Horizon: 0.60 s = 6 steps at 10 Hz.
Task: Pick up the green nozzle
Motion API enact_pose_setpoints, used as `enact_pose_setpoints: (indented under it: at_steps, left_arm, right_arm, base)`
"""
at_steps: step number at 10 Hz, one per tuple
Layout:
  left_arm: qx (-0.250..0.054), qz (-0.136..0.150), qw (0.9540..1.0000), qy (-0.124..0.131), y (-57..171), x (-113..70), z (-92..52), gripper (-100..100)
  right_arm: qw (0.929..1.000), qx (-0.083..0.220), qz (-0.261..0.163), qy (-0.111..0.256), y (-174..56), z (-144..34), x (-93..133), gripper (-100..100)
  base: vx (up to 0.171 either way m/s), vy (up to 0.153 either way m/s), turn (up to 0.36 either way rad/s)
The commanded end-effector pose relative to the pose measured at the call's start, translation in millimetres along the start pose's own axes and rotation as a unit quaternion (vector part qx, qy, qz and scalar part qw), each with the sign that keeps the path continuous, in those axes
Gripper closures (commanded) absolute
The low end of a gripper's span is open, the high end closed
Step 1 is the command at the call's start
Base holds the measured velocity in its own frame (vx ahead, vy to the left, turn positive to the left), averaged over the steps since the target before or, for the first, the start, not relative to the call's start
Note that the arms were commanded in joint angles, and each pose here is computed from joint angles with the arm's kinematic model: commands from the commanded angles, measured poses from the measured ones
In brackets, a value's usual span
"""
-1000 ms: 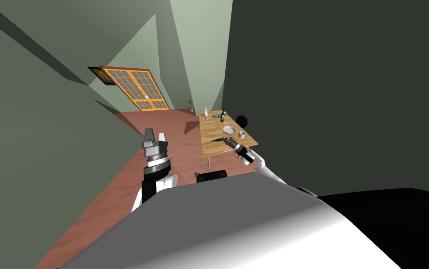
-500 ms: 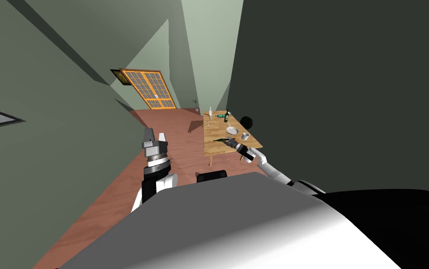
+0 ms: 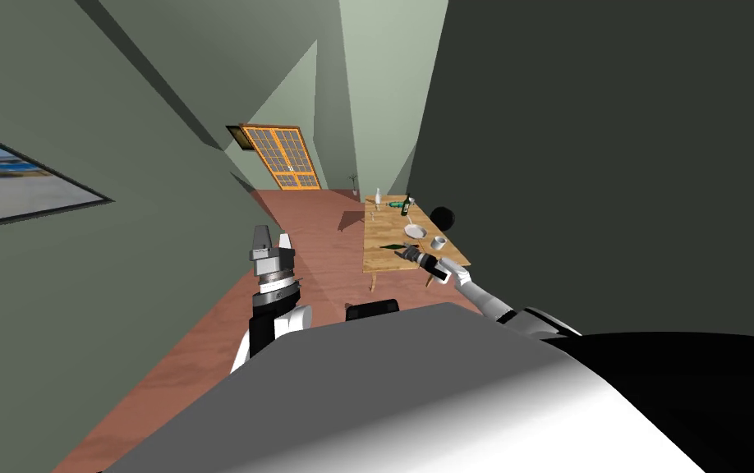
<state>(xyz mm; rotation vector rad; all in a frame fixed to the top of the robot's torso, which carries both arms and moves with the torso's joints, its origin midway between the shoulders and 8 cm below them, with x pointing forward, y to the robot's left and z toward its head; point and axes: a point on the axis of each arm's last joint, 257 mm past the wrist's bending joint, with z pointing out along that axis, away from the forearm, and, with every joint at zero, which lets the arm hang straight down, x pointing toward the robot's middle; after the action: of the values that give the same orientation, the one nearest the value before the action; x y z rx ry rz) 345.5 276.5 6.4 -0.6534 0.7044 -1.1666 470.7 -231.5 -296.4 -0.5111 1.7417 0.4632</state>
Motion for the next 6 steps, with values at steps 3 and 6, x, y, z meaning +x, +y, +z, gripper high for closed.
enact_pose_setpoints:
  at_steps: [3,6]
  left_arm:
    - [0.0,0.0,1.0,0.0,0,0.0,0.0,0]
    - [0.0,0.0,1.0,0.0,0,0.0,0.0,0]
  right_arm:
    - [0.9938,0.022,-0.084,0.07,-40,-10.4,37,-100]
    - [0.9858,0.037,-0.118,0.113,-66,-24.1,63,-100]
  base:
    - [-0.012,-0.009,0.197]
    - [-0.009,-0.007,0.158]
